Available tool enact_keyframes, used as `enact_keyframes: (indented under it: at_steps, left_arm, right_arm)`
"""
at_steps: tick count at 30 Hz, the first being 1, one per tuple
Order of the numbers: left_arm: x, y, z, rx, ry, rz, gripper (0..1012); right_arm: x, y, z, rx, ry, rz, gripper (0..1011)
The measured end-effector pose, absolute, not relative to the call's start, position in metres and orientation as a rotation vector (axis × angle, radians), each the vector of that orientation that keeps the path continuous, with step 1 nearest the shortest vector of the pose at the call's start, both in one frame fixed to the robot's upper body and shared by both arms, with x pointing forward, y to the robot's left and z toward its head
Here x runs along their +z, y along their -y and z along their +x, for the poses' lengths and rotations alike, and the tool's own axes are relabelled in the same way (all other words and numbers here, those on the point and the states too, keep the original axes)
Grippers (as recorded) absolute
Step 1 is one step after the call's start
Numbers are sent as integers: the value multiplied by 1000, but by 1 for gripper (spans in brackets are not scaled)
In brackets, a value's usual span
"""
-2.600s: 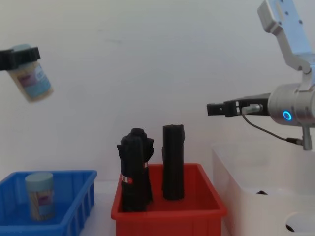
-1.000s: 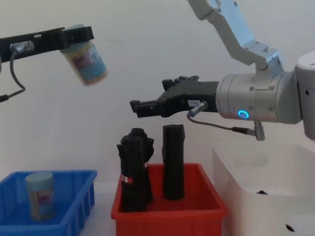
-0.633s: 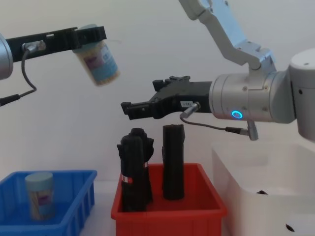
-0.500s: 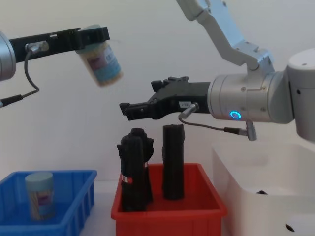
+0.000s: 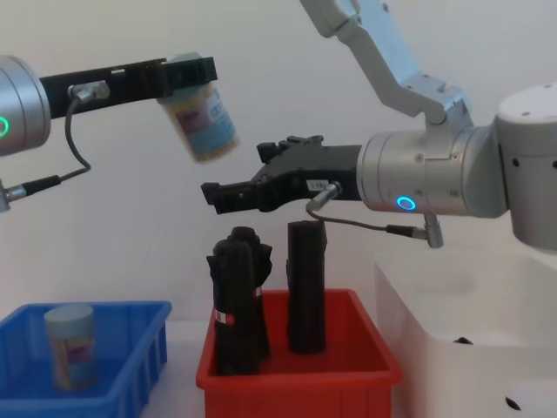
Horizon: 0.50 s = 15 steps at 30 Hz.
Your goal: Pick the cotton swabs from the blue box and place them into the white box.
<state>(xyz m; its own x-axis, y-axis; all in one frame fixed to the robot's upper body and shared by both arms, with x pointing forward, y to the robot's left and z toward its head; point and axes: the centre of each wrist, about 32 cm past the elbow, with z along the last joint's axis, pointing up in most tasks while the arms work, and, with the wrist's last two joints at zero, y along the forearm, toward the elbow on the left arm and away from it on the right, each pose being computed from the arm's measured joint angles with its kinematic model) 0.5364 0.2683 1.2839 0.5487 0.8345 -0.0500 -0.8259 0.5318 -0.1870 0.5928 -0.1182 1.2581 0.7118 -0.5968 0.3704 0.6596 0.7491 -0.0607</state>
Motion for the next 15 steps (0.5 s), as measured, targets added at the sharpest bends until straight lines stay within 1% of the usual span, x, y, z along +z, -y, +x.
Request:
enact_keyframes:
  at_steps: [15]
  left_arm:
    - [1280, -260, 537, 963, 27, -177, 671]
  right_arm:
    - [1260, 113, 597, -696, 348, -181, 1002]
